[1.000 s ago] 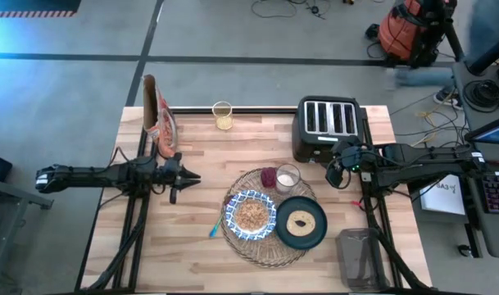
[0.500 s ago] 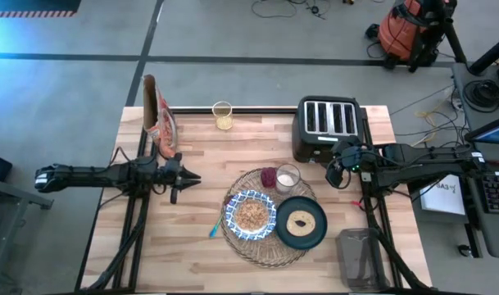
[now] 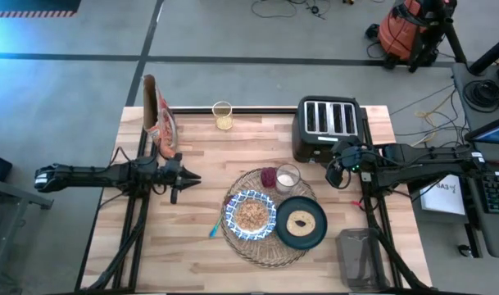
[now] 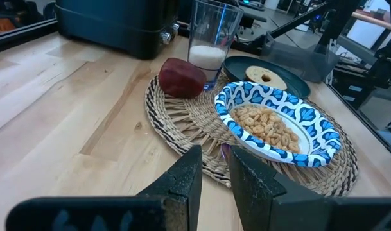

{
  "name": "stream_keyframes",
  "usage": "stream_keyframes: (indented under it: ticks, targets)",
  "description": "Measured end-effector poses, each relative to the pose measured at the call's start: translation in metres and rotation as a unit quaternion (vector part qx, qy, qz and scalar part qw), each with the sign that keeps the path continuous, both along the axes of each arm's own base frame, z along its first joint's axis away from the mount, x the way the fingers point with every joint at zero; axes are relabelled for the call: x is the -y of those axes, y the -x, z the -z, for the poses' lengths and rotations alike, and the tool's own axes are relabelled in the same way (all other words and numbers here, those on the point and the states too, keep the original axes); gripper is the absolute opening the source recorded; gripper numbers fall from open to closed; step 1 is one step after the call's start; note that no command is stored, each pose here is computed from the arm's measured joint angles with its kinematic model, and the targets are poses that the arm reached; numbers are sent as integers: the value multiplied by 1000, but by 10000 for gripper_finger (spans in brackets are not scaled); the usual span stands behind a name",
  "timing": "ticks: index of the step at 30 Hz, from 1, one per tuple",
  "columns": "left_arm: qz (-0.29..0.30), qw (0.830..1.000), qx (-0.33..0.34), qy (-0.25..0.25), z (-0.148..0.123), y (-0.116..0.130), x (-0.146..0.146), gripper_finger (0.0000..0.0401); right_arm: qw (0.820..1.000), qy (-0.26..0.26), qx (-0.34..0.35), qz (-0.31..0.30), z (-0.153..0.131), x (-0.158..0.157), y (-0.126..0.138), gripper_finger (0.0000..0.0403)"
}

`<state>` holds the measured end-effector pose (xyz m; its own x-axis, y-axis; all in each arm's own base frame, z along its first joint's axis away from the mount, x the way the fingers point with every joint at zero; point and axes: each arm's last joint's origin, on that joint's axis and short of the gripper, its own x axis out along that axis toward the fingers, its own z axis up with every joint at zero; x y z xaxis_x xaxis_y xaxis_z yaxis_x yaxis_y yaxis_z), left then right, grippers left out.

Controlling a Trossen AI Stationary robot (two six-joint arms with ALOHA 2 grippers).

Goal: Arrange a breakfast setting
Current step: Return to Home Position

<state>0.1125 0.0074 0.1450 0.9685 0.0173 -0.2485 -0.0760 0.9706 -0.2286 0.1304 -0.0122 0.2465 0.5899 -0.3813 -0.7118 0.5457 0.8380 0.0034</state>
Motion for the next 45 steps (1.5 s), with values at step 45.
stream_keyframes:
  ticks: [45]
  targets:
    - [0, 1000, -2, 0, 0, 0, 0, 61, 822, 232, 471, -218, 29, -9, 44, 260]
